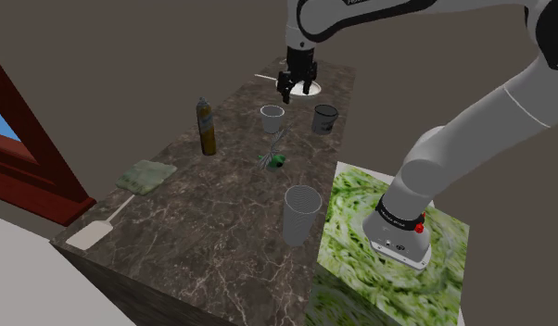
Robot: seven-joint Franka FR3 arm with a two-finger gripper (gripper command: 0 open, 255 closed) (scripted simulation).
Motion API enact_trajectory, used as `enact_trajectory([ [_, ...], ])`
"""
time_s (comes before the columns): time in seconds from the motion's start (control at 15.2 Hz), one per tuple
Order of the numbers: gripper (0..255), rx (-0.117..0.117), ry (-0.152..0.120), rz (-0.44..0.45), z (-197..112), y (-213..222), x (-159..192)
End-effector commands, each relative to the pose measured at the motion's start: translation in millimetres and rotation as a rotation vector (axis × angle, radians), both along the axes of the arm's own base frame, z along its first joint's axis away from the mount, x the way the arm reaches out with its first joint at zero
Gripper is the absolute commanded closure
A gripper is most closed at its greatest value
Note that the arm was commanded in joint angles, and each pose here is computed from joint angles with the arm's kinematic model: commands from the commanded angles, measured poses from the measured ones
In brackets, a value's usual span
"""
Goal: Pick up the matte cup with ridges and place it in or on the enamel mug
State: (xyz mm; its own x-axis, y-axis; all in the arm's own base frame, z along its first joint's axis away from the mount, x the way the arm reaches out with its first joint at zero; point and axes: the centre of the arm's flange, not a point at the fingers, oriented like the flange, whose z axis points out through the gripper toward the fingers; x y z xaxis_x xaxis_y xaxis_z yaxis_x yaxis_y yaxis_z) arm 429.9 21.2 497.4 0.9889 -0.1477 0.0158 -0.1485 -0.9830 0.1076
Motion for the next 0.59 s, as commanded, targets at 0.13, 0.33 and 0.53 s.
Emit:
enact_trajectory([
  [0.13, 0, -0.013, 0.012, -0.033, -31, 1, 46],
  [0.33, 0, -0.023, 0.022, -0.058, -54, 0, 81],
  [0.53, 0, -0.033, 0.031, -0.083, -78, -1, 115],
])
